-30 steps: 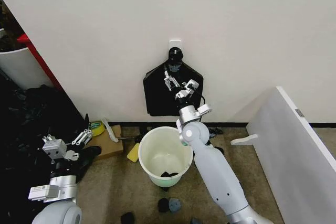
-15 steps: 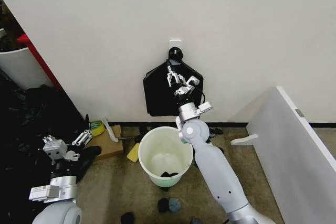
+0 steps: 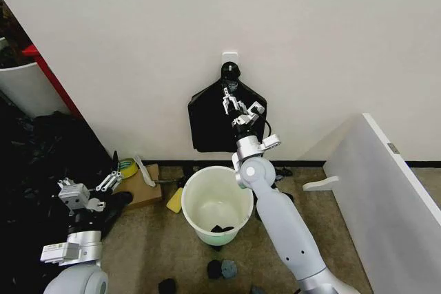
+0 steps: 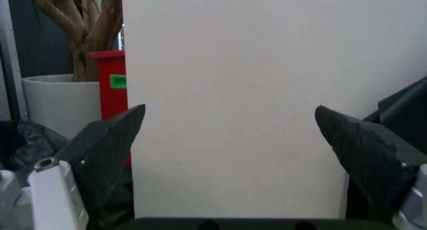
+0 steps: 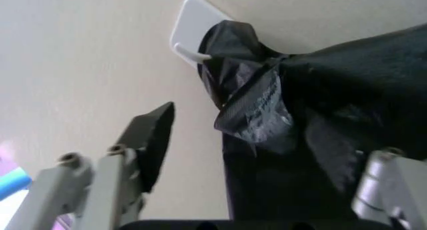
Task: Place the garbage bag over the trash bin.
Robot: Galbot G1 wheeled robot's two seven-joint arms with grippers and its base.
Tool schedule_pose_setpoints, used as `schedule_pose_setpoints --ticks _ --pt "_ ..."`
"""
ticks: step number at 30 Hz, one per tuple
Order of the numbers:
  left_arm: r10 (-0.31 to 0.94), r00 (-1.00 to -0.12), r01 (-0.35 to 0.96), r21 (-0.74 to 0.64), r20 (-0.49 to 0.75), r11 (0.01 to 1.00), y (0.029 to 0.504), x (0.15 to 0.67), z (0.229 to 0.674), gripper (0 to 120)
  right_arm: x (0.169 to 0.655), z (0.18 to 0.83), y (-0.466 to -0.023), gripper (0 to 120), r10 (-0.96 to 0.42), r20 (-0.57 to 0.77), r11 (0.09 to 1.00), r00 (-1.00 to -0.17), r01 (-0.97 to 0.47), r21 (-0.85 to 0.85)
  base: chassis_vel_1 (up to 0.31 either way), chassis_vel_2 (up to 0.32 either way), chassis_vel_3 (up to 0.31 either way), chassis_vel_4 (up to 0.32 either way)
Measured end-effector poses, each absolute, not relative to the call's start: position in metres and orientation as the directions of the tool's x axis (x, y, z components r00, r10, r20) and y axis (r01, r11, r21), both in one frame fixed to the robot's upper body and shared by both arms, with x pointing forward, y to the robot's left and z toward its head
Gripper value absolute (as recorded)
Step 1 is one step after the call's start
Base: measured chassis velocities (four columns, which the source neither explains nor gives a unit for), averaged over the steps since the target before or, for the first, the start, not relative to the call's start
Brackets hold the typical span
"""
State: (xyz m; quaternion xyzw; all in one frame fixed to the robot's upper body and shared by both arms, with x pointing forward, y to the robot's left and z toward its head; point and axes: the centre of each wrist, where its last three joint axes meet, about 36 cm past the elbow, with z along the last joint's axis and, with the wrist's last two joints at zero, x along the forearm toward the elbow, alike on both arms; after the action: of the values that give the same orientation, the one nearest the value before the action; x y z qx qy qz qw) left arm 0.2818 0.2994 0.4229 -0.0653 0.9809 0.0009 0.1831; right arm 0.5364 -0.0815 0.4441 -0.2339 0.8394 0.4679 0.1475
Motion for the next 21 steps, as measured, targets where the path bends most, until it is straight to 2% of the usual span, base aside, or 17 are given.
schedule_pose_setpoints --ticks 3,8,9,14,16,21 --pt "-0.128 -0.925 -0.129 -0.022 -0.359 0.991 0.2989 0.2819 0.4221 100 0.5366 0.4449 -0.0810 77 -0.253 -0.462 0.448 -0.850 -0.527 0.723 0.000 0.000 0.000 0.000" --pt "-0.131 -0.924 -0.132 -0.021 -0.359 0.991 0.2982 0.2818 0.4205 100 0.5370 0.4463 -0.0805 57 -0.256 -0.468 0.449 -0.846 -0.533 0.717 0.000 0.000 0.000 0.000" --pt "-0.131 -0.924 -0.132 -0.021 -0.359 0.991 0.2982 0.2818 0.4205 100 0.5370 0.4463 -0.0805 57 -0.256 -0.468 0.449 -0.846 -0.533 0.717 0.000 0.000 0.000 0.000" --pt "-0.133 -0.923 -0.135 -0.019 -0.361 0.991 0.2982 0.2812 0.4201 100 0.5360 0.4466 -0.0809 34 -0.266 -0.482 0.452 -0.835 -0.550 0.702 0.000 0.000 0.000 0.000" --pt "-0.134 -0.923 -0.136 -0.019 -0.362 0.991 0.2982 0.2811 0.4200 100 0.5354 0.4467 -0.0808 31 -0.269 -0.485 0.453 -0.832 -0.554 0.699 0.000 0.000 0.000 0.000" --pt "-0.136 -0.922 -0.140 -0.017 -0.362 0.990 0.2974 0.2802 0.4190 100 0.5342 0.4463 -0.0810 14 -0.278 -0.492 0.464 -0.825 -0.564 0.683 0.000 0.000 0.000 0.000"
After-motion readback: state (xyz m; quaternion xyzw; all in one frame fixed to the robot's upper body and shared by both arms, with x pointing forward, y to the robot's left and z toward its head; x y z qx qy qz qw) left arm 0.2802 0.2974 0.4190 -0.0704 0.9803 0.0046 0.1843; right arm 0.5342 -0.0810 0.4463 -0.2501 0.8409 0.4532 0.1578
